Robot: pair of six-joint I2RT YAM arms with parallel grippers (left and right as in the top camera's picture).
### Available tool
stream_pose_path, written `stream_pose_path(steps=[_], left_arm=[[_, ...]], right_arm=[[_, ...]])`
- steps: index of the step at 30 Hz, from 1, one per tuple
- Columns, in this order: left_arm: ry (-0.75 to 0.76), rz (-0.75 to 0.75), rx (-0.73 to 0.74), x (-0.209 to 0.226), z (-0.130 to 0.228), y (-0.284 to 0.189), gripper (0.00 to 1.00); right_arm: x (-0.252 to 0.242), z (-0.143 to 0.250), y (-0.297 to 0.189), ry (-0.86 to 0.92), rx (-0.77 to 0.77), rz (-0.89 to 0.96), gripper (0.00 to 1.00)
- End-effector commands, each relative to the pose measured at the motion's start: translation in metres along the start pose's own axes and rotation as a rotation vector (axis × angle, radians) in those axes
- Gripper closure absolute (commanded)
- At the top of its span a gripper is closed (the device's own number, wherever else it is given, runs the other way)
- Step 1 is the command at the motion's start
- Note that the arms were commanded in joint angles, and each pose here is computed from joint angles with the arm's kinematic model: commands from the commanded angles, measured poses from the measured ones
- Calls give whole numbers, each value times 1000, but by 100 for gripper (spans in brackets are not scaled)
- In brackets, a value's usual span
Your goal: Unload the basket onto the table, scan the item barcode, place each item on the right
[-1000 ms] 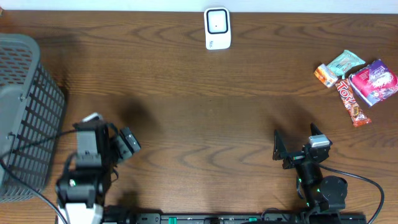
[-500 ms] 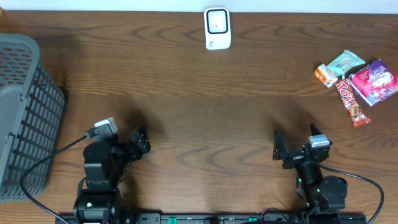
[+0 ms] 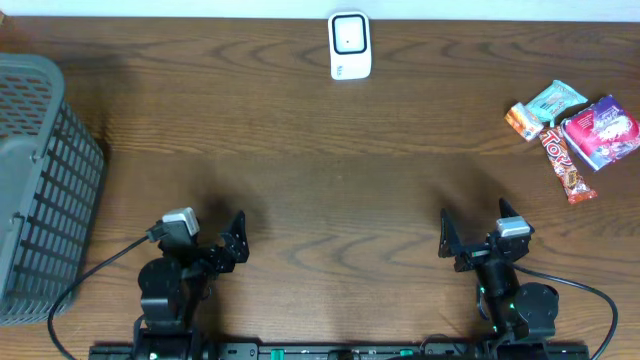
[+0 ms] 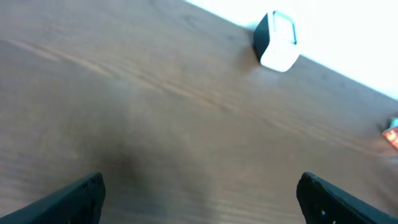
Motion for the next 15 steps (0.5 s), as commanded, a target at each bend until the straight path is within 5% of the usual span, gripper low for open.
stream_pose_path(steps=[1, 15], left_arm=[[34, 24, -52, -2, -3, -2, 2], [273, 43, -319, -9, -32, -8, 2]], right_arm=[[1, 0, 0, -12, 0, -5, 1], [1, 0, 0, -12, 0, -6, 1]])
Point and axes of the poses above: each gripper's point midway between its finger pads, its own y axis out along the fingers, its own x axis along the line the jaws close on, z = x × y, the point moved 7 cm from there along -y, back along the fingers, and after that the axes turned 11 degrees about y, right-handed, at the moved point
